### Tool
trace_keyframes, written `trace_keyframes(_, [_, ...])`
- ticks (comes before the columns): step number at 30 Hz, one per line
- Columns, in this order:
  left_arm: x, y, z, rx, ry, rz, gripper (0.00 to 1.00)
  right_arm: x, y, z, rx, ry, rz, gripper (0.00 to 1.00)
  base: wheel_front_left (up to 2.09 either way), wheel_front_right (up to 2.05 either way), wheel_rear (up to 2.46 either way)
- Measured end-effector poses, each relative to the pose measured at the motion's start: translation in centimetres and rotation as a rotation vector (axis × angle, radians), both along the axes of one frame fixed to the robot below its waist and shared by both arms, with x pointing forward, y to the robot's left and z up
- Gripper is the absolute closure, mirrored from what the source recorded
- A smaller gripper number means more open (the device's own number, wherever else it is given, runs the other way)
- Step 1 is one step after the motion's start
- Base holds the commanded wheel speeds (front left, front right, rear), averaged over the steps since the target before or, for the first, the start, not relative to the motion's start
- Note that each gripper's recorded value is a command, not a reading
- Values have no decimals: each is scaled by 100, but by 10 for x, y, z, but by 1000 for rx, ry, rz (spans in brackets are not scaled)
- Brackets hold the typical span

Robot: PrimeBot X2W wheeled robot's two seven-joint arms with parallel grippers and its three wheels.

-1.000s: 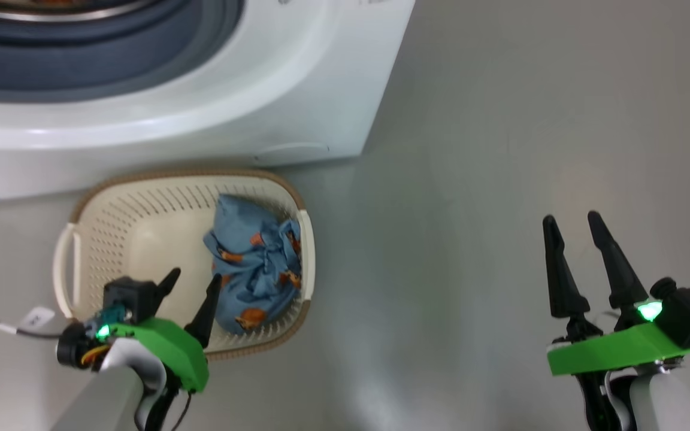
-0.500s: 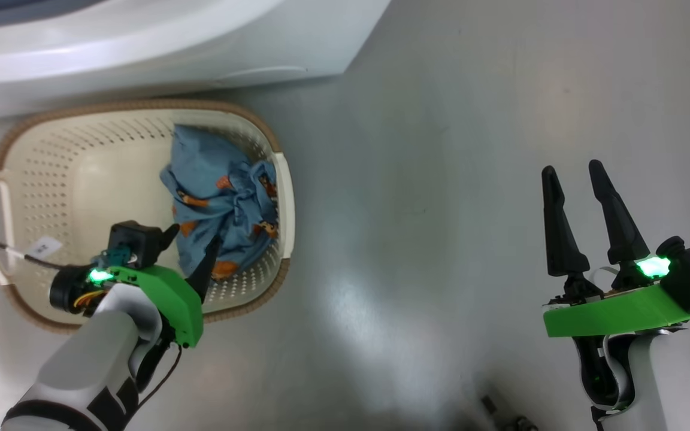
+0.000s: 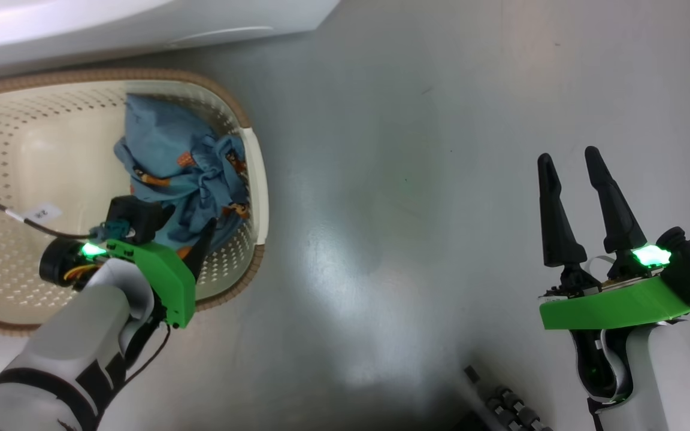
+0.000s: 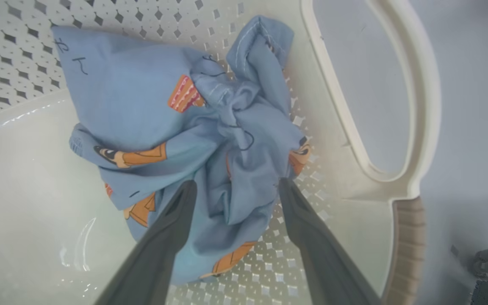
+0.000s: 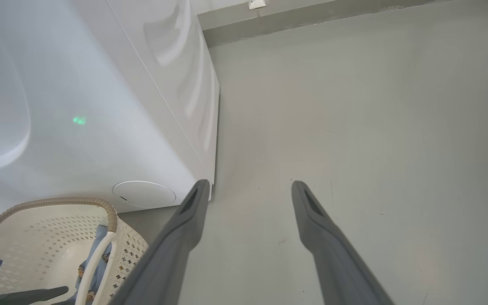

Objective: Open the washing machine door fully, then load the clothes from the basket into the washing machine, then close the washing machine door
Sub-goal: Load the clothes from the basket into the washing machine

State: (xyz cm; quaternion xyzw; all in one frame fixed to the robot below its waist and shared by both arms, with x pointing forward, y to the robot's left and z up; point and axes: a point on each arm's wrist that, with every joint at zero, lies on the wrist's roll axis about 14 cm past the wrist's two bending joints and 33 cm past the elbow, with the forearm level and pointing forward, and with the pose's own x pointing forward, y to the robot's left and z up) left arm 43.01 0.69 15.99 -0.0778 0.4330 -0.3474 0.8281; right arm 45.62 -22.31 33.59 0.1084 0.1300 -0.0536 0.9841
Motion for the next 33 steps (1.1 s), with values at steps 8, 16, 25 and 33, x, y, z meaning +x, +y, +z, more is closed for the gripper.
trace_keyframes(8, [1, -3, -13, 5, 19, -37, 0, -3, -4, -5, -5, 15, -8, 0, 0, 0, 0])
trace_keyframes(16, [1, -15, -15, -22, 43, -44, 100, -3, -9, -2, -18, 11, -17, 0, 0, 0, 0])
trace_keyframes(25, [14, -13, 2, -43, 31, 7, 100, 1, -9, 9, -15, -20, -20, 0, 0, 0, 0])
trace_keyframes(33, [52, 6, 42, -84, -43, 184, 100, 7, -1, 30, -4, -77, -1, 0, 0, 0, 0])
